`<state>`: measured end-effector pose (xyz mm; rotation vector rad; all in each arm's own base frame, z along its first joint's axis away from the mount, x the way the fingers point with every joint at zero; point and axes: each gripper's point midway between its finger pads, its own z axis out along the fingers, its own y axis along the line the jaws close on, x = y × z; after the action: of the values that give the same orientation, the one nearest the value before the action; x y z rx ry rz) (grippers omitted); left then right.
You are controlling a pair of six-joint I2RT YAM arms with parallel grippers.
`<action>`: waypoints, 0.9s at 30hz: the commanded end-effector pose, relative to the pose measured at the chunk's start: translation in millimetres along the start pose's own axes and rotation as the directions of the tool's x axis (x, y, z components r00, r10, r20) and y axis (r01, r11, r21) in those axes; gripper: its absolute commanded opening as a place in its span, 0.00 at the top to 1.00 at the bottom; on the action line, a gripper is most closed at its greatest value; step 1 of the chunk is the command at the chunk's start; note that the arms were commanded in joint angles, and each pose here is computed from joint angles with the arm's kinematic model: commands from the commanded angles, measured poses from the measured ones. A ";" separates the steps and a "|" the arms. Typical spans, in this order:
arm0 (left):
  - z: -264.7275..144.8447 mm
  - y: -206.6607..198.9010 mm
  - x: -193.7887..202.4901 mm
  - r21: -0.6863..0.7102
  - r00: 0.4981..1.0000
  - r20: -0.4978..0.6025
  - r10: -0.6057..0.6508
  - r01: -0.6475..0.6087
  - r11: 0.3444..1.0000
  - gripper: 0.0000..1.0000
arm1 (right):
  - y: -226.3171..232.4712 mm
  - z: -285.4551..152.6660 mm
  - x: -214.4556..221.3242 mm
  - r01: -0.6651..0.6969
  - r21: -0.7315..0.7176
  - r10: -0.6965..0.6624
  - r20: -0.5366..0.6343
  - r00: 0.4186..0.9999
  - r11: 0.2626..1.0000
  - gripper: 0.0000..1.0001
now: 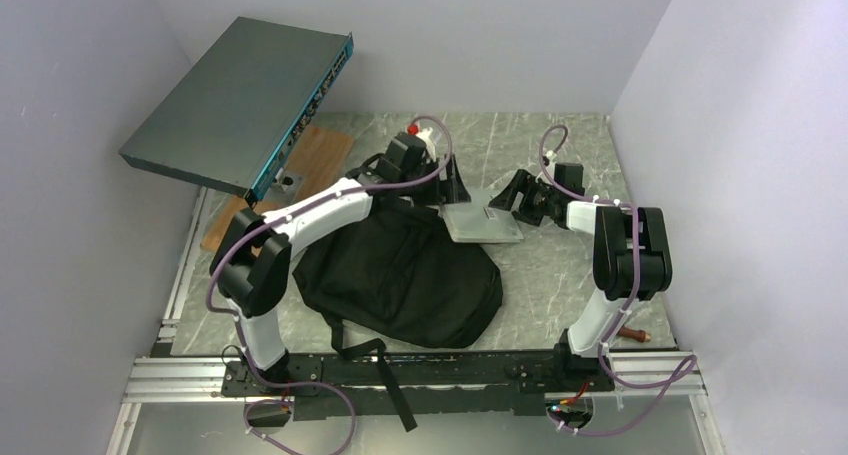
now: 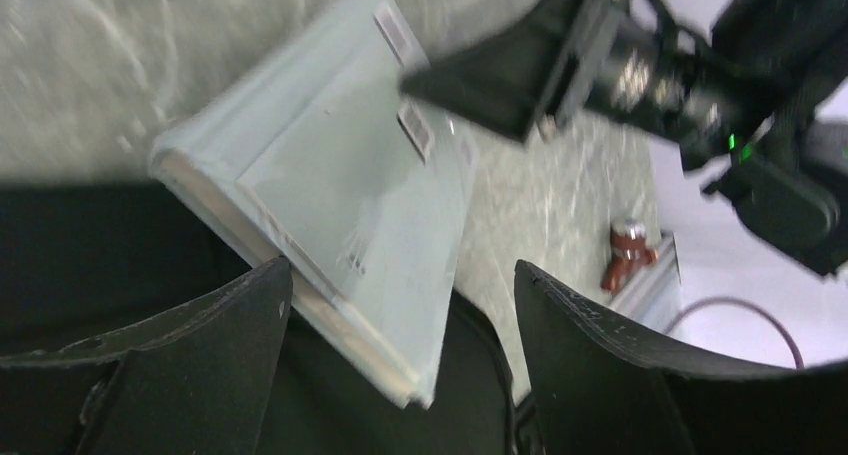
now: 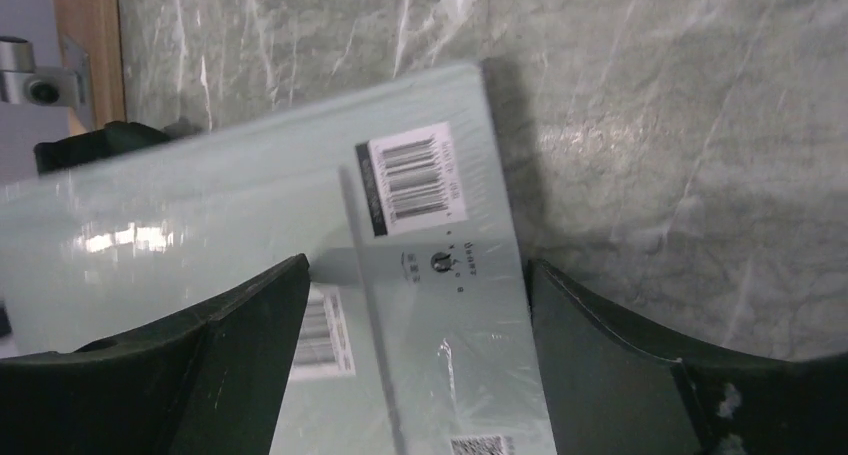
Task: Pack the student bag
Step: Pick up the book from the center of the board.
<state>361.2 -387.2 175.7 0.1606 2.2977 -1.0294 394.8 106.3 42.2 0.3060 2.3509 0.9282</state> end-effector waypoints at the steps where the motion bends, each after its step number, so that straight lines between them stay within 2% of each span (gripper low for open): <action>1: -31.2 -101.3 82.6 0.277 0.974 -0.225 0.029 0.036 0.960 0.16 | 20.7 13.2 45.9 0.036 -0.091 -0.049 -0.146 0.988 0.995 0.20; 8: -60.9 -46.5 101.4 0.019 0.973 -0.229 0.021 -0.017 1.000 0.08 | 22.7 16.6 61.9 0.039 -0.101 -0.058 -0.184 0.981 0.994 0.20; 13: -79.9 -24.4 112.7 -0.062 0.982 -0.174 -0.076 0.066 0.996 0.05 | 25.3 17.8 68.8 0.045 -0.104 -0.066 -0.202 0.977 0.994 0.21; 19: -84.4 -33.5 120.5 -0.013 0.974 -0.156 -0.167 0.167 0.986 0.07 | 23.7 11.2 77.6 0.048 -0.090 -0.066 -0.202 0.977 0.995 0.21; 23: -78.0 -39.6 130.1 0.009 0.949 -0.138 -0.284 0.288 0.958 0.09 | 22.8 9.5 82.2 0.038 -0.091 -0.056 -0.205 0.977 0.995 0.21; 27: -77.9 -23.7 136.2 0.023 0.896 -0.009 -0.444 0.444 0.896 0.12 | 21.8 8.9 82.3 0.041 -0.086 -0.058 -0.202 0.978 0.995 0.21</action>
<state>196.6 -365.2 133.6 -0.0845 2.5539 -1.1405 370.1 156.7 40.5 0.0708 2.3418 1.0417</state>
